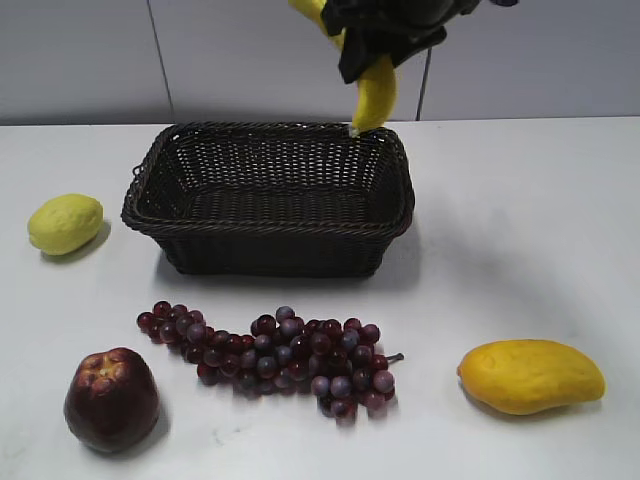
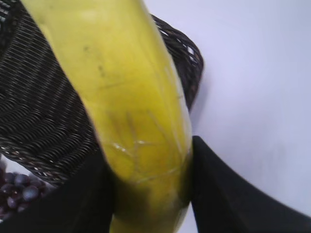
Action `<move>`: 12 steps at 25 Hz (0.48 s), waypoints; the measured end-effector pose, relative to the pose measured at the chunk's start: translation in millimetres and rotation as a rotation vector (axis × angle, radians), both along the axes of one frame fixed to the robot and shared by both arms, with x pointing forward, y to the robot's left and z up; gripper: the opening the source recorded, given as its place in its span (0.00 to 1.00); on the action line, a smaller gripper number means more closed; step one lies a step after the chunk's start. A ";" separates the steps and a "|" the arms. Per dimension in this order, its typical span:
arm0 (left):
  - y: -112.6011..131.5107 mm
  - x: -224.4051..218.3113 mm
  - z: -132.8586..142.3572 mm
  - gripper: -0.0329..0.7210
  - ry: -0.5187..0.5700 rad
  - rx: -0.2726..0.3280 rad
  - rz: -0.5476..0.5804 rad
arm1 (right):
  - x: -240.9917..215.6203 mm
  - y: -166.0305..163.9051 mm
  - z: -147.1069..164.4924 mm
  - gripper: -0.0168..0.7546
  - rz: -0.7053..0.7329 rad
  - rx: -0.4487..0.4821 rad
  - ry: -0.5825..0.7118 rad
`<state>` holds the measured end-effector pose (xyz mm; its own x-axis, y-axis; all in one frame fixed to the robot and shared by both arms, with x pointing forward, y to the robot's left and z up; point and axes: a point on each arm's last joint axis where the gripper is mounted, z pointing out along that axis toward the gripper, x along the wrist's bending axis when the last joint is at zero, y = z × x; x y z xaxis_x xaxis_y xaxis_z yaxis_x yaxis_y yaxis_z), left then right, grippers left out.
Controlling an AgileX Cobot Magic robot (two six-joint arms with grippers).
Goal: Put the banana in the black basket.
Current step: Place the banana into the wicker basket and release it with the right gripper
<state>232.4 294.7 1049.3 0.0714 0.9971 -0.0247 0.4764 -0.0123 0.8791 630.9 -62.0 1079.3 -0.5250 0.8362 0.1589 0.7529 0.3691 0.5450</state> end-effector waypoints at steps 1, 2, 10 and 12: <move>0.0 0.0 0.0 0.31 0.000 0.000 0.000 | 0.6 6.2 -6.0 0.48 0.011 -0.002 -0.001; 0.0 0.0 0.0 0.31 0.000 0.000 0.000 | 1.5 11.5 -13.6 0.48 0.021 -0.007 0.007; 0.0 0.0 0.0 0.31 0.000 0.000 0.000 | 13.8 34.8 -78.4 0.48 0.078 -0.070 0.066; 0.0 0.0 0.0 0.31 0.000 0.000 0.000 | 16.7 36.1 -89.4 0.48 0.079 -0.081 0.073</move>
<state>232.4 294.7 1049.3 0.0714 0.9971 -0.0247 0.4764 -0.0123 0.8791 647.6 -25.9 989.9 -0.5789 0.8046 0.1325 0.7565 0.4693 0.4555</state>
